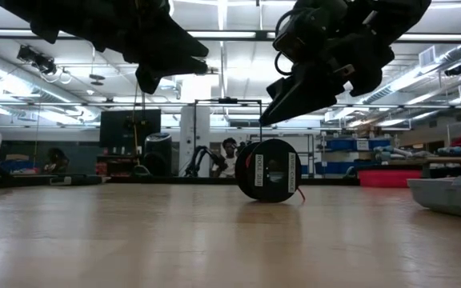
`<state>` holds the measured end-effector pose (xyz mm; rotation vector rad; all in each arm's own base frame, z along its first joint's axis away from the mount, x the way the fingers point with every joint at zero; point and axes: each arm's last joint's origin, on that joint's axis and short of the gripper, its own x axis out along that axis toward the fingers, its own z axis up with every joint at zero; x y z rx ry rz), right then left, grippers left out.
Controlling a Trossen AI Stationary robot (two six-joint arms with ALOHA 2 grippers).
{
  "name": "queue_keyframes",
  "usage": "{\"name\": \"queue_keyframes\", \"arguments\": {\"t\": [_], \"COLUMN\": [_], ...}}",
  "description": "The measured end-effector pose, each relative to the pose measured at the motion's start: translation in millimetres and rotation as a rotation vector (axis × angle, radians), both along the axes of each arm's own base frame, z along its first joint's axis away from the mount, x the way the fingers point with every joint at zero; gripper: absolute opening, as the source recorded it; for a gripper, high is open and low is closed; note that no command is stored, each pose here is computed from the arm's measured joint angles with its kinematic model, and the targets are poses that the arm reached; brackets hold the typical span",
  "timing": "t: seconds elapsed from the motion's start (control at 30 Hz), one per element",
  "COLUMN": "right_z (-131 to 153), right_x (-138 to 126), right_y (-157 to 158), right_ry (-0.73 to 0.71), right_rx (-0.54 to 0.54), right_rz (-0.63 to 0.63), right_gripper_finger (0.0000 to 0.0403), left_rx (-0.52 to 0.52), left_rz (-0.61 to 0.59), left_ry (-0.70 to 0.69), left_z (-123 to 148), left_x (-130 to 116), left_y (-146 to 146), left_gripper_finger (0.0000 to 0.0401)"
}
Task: Coil cords
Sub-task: Uncoil the wire
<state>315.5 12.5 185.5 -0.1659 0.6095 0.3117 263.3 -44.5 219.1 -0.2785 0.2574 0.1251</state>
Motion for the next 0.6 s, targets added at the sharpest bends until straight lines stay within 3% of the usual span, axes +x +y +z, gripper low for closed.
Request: {"name": "queue_keyframes", "arguments": {"t": [0.3,0.6], "right_z": [-26.3,-25.5], "right_x": [9.8,10.2], "right_y": [0.4,1.8], "right_ry": [0.049,0.040], "right_rx": [0.008,0.008], "right_rz": [-0.004,0.003], "right_gripper_finger": [0.0114,0.0114], "left_rx": [0.001,-0.002], "left_rz": [0.002,0.003], "left_ry": [0.007,0.009], "left_z": [-0.7,-0.9], "left_x": [-0.2,-0.3], "left_y": [0.0,-0.2], "left_gripper_finger": [0.0152,0.0152]}}
